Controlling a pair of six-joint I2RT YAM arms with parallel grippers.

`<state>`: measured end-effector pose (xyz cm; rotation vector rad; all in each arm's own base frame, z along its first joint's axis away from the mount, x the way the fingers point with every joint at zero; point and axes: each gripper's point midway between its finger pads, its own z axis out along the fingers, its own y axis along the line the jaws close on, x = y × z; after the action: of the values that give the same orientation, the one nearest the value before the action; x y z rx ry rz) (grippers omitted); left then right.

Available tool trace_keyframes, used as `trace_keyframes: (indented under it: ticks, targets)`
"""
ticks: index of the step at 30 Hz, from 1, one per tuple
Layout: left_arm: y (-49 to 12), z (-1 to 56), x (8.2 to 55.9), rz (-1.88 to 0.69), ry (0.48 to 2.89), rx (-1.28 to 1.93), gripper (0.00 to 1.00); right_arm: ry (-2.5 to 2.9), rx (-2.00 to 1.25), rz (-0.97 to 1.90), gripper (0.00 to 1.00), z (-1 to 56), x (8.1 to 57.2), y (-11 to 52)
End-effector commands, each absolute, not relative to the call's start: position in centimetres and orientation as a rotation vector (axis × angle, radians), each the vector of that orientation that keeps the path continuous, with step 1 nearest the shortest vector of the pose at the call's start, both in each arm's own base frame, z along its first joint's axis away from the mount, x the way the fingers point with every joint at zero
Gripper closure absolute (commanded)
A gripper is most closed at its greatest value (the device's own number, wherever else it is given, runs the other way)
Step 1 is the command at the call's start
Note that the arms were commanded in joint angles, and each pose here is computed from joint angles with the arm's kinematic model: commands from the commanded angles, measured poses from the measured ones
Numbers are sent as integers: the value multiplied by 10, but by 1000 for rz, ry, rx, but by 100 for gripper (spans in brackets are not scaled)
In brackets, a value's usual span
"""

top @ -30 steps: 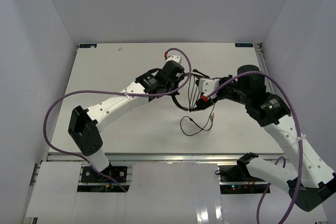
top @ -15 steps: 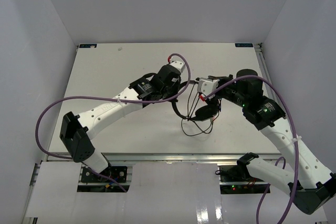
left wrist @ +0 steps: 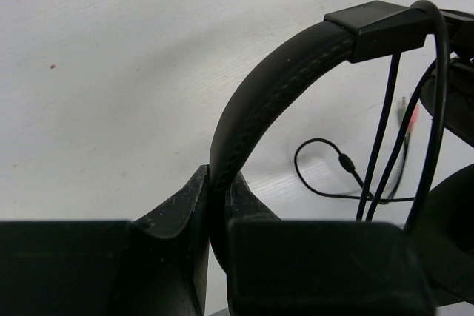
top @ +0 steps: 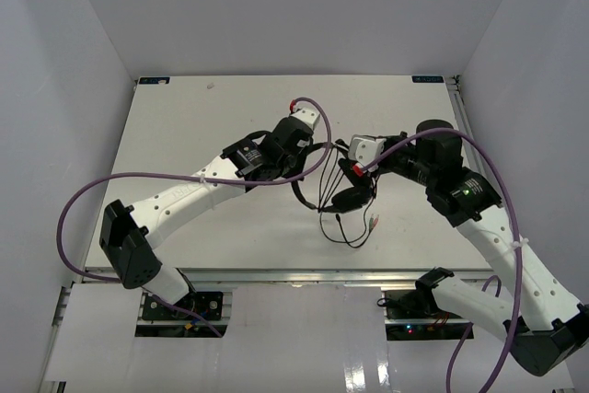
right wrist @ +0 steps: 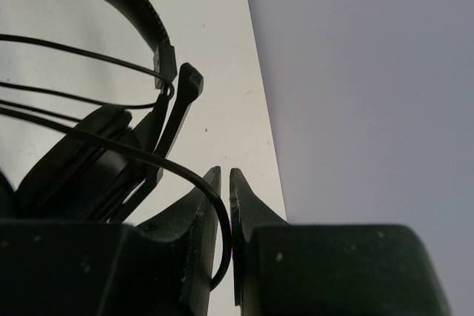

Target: Wrap the headphones

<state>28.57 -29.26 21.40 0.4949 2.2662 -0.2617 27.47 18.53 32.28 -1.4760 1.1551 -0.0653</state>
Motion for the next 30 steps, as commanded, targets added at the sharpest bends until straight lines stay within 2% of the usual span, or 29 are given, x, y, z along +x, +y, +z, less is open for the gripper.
trace_keyframes:
  ticks: [1,7,20,30]
  targets:
    - [-266,227,295,-98,2239,408,100,1048,-1408,-7,84,369,255,188]
    - [-267,222,296,-83,2251,416,100,1034,-1389,49,83,375,243,191]
    - [-273,218,282,-172,2231,563,100,1048,-1339,-90,82,376,271,183]
    - [-295,225,257,-413,2161,698,100,1084,-1286,18,92,376,291,203]
